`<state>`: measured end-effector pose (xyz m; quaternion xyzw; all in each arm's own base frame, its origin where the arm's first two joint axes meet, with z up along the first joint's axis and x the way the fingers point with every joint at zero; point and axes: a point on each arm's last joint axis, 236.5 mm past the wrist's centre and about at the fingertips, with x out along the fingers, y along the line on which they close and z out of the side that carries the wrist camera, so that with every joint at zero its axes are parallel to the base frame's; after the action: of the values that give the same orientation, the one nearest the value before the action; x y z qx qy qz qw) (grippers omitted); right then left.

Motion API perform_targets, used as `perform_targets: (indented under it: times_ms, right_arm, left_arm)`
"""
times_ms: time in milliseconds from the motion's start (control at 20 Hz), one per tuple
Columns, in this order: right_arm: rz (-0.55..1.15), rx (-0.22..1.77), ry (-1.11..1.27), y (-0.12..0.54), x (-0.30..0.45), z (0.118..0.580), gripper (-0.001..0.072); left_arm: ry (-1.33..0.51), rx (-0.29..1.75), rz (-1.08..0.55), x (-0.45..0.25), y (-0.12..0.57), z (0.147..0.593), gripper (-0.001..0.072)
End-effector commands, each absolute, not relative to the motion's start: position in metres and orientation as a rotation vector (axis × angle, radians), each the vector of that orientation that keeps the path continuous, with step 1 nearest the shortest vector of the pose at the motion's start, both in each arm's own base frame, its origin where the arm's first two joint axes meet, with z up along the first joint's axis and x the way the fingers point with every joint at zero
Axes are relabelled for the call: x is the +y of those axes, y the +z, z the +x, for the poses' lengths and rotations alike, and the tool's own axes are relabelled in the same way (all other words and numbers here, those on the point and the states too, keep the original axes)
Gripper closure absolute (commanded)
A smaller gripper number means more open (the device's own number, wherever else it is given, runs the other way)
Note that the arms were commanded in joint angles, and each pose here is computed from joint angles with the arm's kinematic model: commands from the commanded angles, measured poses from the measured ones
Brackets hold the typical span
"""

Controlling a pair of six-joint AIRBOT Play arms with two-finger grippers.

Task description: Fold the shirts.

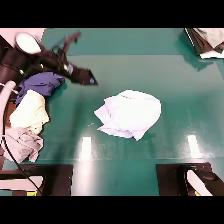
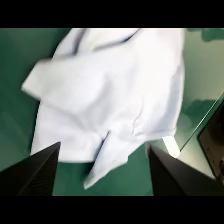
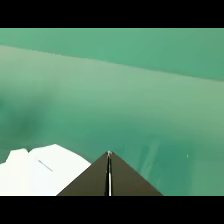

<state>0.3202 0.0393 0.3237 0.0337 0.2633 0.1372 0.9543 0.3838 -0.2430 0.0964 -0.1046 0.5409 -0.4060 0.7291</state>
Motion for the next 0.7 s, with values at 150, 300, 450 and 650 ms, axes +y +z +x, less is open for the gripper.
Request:
perform_targets:
  times_ms: [150, 300, 450, 650]
  right_arm:
    - [0.12, 0.752, 0.319, 0.273, 0.042, 0.325, 0.0693]
    - [0.167, 0.792, 0.362, 0.262, 0.051, 0.335, 0.0693]
    - [0.206, 0.815, 0.401, 0.255, 0.058, 0.343, 0.0693]
    - [0.217, 0.854, 0.413, 0.246, 0.059, 0.345, 0.0693]
  left_arm:
    - [-0.69, 1.341, -0.469, -0.22, -0.044, 0.354, 0.0099]
    - [-0.659, 1.351, -0.522, -0.223, -0.066, 0.347, 0.0099]
    - [-0.683, 1.331, -0.493, -0.242, -0.073, 0.346, 0.01]
    - [-0.688, 1.314, -0.493, -0.261, -0.074, 0.344, 0.0175]
